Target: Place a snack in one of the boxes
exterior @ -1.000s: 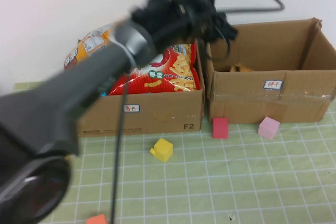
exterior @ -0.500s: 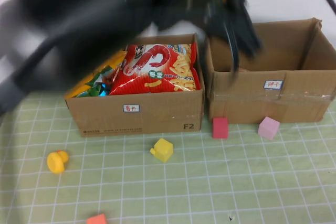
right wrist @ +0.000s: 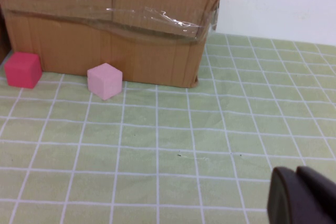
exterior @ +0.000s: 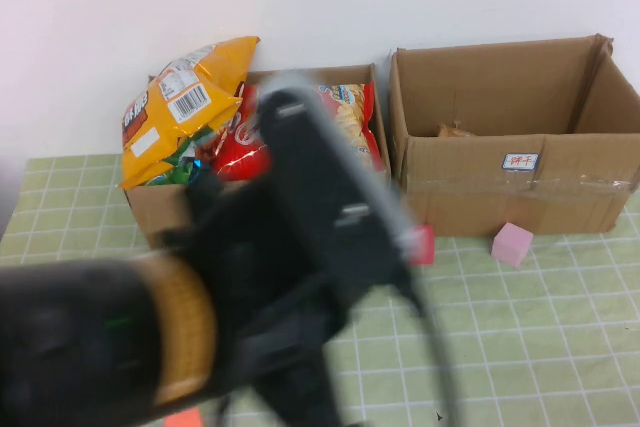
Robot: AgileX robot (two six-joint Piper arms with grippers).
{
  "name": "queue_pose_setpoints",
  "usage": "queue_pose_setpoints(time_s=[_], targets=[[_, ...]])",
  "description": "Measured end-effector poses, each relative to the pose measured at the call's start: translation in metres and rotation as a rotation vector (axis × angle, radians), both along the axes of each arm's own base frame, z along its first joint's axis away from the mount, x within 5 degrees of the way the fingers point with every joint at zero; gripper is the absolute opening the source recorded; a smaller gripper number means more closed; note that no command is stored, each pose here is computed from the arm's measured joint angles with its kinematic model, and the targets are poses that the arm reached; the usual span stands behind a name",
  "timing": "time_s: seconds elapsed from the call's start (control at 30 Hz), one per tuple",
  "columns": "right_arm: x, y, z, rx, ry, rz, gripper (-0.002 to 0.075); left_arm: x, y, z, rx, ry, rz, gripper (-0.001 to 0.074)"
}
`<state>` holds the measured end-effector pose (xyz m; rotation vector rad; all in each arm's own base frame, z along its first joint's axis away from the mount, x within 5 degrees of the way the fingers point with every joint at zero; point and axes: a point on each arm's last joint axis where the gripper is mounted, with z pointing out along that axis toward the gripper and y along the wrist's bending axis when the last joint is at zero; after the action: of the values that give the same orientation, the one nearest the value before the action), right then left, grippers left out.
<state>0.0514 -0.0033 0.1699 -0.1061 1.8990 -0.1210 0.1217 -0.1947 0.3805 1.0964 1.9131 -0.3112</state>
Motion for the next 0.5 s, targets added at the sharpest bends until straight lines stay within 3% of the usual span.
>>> queue_pose_setpoints(time_s=[0.2,0.5], targets=[[0.0,0.0,0.0,0.0,0.0,0.0,-0.0002,-0.015,0.04,0.002,0.036,0.144,0.16,-0.0001],[0.0,0.0,0.0,0.0,0.0,0.0,-0.0002,-0.027,0.064,-0.011,0.077,0.198,0.196,-0.0001]])
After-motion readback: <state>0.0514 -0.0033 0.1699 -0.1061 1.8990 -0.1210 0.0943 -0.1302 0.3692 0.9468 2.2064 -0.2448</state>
